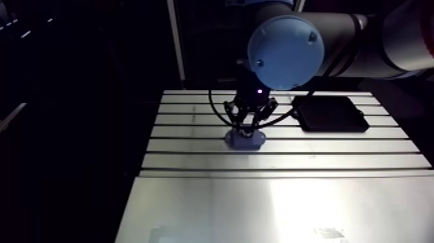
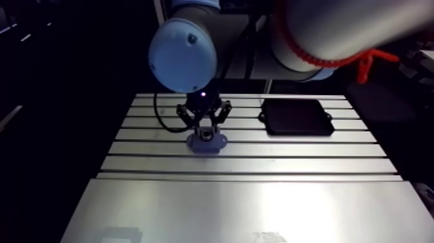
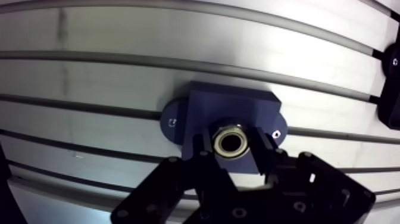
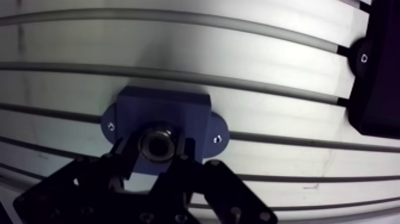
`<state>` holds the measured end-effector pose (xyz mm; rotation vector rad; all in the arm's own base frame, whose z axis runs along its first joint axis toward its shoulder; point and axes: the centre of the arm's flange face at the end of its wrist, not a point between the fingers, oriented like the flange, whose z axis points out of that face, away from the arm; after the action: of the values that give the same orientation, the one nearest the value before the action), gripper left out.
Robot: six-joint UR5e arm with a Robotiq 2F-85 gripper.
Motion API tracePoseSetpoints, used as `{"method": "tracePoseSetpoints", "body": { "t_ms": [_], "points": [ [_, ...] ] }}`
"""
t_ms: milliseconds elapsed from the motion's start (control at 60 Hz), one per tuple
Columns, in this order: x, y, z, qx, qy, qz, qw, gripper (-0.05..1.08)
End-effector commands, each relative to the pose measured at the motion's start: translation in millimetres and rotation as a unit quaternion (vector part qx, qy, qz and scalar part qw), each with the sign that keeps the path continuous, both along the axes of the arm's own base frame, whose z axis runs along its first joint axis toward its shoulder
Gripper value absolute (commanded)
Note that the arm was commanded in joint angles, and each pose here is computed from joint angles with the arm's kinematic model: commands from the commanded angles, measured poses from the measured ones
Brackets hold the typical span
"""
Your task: Pick up the bearing and press it into the housing until flush.
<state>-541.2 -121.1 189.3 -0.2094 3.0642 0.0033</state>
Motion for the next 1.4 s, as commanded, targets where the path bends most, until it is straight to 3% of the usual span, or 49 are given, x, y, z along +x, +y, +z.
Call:
{"method": "tracePoseSetpoints", "body": {
  "t_ms": [17, 783, 817, 833, 850, 867, 883, 1083, 1250, 1317, 1383, 1400],
  "points": [
    [1.8, -0.6, -1.3, 0.0000, -0.002, 0.001, 1.000, 0.71],
    [3.3, 0.2, -1.3, 0.0000, -0.002, 0.000, 1.000, 0.70],
    [3.3, 0.0, -0.6, -0.0007, -0.001, 0.000, 1.000, 0.67],
    [3.2, -0.1, 1.0, -0.0013, 0.001, -0.001, 1.000, 0.50],
    [3.3, 0.0, 2.0, -0.0008, 0.002, -0.001, 1.000, 0.22],
    [3.3, 0.0, 2.0, -0.0008, 0.002, -0.001, 1.000, 0.22],
    [3.3, 0.0, 2.8, -0.0007, 0.003, -0.001, 1.000, 0.03],
    [-0.7, 0.0, 20.4, -0.0011, 0.019, -0.001, 1.000, 0.01],
    [-4.1, 1.0, 27.5, -0.0002, 0.020, -0.003, 1.000, 0.01],
    [-5.1, -0.4, 30.3, -0.0002, 0.016, -0.003, 1.000, 0.01],
    [-7.5, -2.2, 38.5, -0.0008, -0.001, -0.007, 1.000, 0.01],
    [-8.2, -2.1, 44.4, -0.0028, -0.011, -0.009, 1.000, 0.08]
  ]
}}
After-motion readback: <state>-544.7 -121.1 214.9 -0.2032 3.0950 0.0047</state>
